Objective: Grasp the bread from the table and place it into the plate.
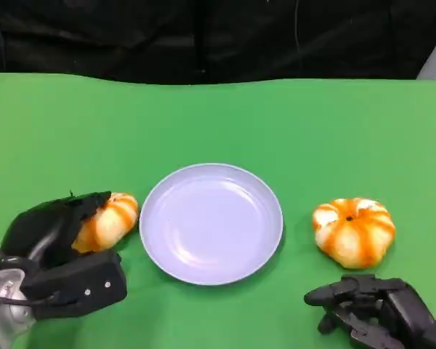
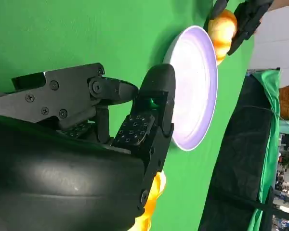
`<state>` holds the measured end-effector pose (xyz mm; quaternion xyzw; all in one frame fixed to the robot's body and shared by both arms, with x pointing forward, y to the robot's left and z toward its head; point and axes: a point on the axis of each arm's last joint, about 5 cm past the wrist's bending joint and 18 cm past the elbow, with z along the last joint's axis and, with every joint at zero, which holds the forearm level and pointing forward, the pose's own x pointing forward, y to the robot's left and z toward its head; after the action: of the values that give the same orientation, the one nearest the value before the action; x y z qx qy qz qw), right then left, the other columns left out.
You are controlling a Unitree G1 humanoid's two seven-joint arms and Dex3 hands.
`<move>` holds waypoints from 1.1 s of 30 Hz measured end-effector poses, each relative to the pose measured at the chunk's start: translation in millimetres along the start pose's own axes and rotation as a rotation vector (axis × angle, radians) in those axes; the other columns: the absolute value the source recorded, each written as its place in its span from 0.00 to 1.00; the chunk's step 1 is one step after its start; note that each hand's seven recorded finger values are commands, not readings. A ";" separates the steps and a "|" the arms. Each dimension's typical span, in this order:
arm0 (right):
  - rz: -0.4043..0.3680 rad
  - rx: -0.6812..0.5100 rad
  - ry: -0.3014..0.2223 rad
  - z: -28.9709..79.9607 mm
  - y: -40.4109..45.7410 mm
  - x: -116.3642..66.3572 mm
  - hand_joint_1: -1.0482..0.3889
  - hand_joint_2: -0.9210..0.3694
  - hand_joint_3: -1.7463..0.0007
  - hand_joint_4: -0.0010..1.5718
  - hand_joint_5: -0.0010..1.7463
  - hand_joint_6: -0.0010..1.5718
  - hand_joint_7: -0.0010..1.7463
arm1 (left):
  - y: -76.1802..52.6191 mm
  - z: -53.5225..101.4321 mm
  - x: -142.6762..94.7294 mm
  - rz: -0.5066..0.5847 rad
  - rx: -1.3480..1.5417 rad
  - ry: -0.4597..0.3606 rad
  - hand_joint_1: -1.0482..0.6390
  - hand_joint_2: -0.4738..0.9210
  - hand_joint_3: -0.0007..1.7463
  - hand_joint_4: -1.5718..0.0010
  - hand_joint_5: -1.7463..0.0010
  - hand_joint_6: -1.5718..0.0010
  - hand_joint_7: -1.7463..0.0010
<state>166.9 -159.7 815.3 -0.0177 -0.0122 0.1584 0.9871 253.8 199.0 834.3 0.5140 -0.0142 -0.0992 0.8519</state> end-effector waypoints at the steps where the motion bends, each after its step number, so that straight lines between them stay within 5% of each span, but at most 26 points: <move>1: 0.000 0.000 -0.001 0.2 0.0 0.1 0.70 0.00 0.77 0.49 0.70 0.68 0.22 | -0.2 0.2 0.2 -0.002 0.002 0.000 0.25 1.00 0.09 0.72 1.00 0.70 1.00; 6: 0.000 0.000 -0.005 0.7 -0.1 0.4 0.71 0.00 0.77 0.49 0.69 0.68 0.22 | -0.9 1.4 1.6 -0.009 0.015 0.008 0.45 1.00 0.02 0.71 1.00 0.70 1.00; 11: 0.000 0.002 -0.005 0.7 0.3 0.5 0.71 0.00 0.77 0.49 0.69 0.68 0.22 | -1.9 2.2 1.7 -0.009 0.009 0.010 0.49 1.00 0.01 0.71 1.00 0.70 1.00; 15: 0.000 0.002 -0.005 0.7 0.4 0.5 0.70 0.00 0.77 0.49 0.70 0.68 0.22 | -2.4 2.5 1.7 -0.005 0.003 0.011 0.62 0.97 0.00 0.62 0.98 0.61 0.98; 30: -0.003 0.000 -0.003 0.7 1.0 0.8 0.70 0.00 0.77 0.49 0.69 0.68 0.22 | -3.8 4.1 2.1 0.012 -0.005 0.009 0.64 0.97 0.00 0.56 0.99 0.57 0.99; 31: -0.003 0.000 -0.003 0.7 1.1 0.8 0.71 0.00 0.77 0.50 0.69 0.68 0.22 | -3.8 4.1 2.1 0.012 -0.005 0.009 0.60 0.99 0.00 0.52 0.81 0.41 0.96; 33: -0.003 -0.001 -0.003 0.7 1.3 0.9 0.71 0.00 0.77 0.50 0.69 0.68 0.22 | -4.2 4.3 2.4 0.023 -0.003 0.015 0.58 1.00 0.00 0.64 0.47 0.30 0.97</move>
<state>167.3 -158.1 816.0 -0.0179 -0.0138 0.1571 0.9873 254.9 193.0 832.5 0.5131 -0.0135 -0.0854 0.8540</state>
